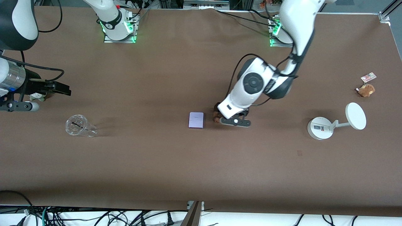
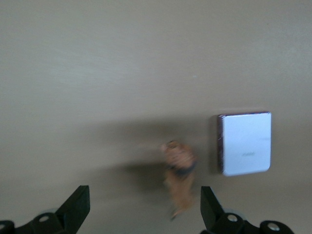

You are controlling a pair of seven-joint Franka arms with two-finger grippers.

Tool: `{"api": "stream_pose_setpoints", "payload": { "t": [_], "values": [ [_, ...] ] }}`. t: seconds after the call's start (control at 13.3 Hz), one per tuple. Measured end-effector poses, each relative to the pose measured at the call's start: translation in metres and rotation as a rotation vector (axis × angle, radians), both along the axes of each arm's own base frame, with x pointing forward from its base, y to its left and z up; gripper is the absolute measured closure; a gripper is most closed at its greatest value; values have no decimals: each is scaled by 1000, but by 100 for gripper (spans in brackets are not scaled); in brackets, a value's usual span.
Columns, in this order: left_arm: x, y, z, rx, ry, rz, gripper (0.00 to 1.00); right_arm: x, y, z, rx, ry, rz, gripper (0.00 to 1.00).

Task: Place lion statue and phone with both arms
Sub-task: 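Reach the left gripper to the brown lion statue and grasp it, then lift the lion with the left gripper while the right gripper reaches the phone box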

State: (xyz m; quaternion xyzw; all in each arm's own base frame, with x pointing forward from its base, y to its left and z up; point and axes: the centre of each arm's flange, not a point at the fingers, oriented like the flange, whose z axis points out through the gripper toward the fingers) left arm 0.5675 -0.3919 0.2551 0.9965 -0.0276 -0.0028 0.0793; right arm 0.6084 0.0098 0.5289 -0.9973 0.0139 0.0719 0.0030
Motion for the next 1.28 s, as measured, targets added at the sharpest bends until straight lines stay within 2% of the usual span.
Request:
{"api": "stream_pose_setpoints", "payload": {
  "t": [0.23, 0.45, 0.53, 0.6, 0.68, 0.83, 0.98, 1.05, 1.28],
  "values": [
    [-20, -34, -40, -22, -18, 24, 0, 5, 22, -5, 1, -20, 34, 0],
    [-17, -30, -48, -18, -22, 33, 0, 12, 62, -14, 0, -50, 71, 0],
    [-16, -29, -48, -16, -23, 35, 5, 14, 71, -19, -3, -53, 60, 0],
    [-16, -28, -49, -15, -22, 36, 6, 18, 79, -26, -5, -60, 54, 0],
    [-16, -28, -49, -15, -22, 36, 14, 22, 90, -36, -7, -64, 50, 0],
    [-16, -28, -49, -15, -22, 36, 40, 32, 122, -68, -14, -71, 39, 0],
    [-16, -28, -49, -15, -23, 36, 61, 40, 164, -105, -18, -96, 30, 0],
    [-15, -27, -48, -15, -24, 37, 65, 42, 182, -123, -20, -103, 26, 0],
    [-4, -18, -32, 3, -11, 50, 65, 41, 235, -175, -24, -124, -2, 0]
  ]
}}
